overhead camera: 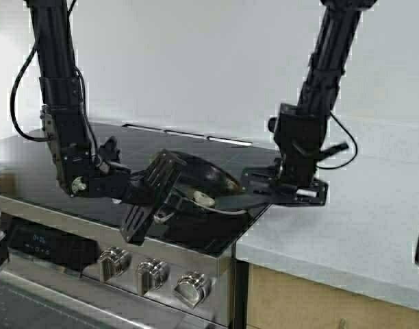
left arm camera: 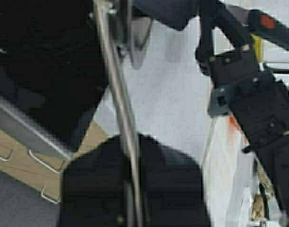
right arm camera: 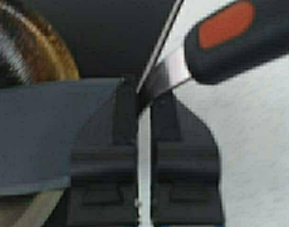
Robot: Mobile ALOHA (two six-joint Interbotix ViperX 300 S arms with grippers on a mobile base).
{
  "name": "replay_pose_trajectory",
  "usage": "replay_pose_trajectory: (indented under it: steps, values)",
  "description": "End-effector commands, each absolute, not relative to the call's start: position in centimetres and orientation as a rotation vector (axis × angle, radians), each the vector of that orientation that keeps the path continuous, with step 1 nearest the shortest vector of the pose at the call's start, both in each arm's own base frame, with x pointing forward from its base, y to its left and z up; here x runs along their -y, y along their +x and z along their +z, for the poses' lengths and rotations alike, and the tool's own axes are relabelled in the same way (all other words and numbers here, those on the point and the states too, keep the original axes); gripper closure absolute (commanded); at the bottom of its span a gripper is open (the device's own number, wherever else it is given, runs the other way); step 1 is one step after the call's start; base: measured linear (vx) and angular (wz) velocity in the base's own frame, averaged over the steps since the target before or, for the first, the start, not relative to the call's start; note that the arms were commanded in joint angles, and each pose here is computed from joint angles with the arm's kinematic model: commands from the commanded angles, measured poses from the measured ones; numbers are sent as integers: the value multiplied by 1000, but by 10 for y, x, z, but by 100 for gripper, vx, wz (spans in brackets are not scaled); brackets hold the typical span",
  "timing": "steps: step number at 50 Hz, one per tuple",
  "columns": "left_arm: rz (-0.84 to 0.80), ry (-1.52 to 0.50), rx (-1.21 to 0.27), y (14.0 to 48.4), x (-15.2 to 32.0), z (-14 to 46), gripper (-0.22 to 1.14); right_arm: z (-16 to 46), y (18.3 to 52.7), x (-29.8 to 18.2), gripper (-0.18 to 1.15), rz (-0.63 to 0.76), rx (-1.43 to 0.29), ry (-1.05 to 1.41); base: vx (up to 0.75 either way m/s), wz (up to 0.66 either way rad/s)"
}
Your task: Add oil to the pan and cook the shrimp and serve it
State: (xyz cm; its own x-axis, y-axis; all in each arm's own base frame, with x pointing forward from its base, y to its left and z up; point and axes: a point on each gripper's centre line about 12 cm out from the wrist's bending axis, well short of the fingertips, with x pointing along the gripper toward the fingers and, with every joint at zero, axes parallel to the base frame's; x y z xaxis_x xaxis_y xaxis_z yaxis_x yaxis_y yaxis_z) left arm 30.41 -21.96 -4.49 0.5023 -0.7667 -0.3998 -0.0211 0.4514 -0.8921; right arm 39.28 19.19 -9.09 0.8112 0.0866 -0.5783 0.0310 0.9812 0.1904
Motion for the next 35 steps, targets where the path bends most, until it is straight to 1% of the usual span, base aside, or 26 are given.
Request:
replay_pose_trajectory:
  steps: [1, 11, 20, 35]
  values:
    - [-646, -985, -867, 316, 231, -16, 90, -118, 376, -199, 88, 103, -742, 150, 0, 0]
    - [-653, -987, -876, 315, 232, -16, 90, -134, 380, -207, 88, 117, -814, 147, 0, 0]
    - [-659, -985, -884, 314, 232, -15, 90, -134, 391, -217, 88, 125, -842, 166, 0, 0]
    - [-655, -986, -889, 314, 232, -16, 90, -101, 400, -221, 88, 128, -805, 197, 0, 0]
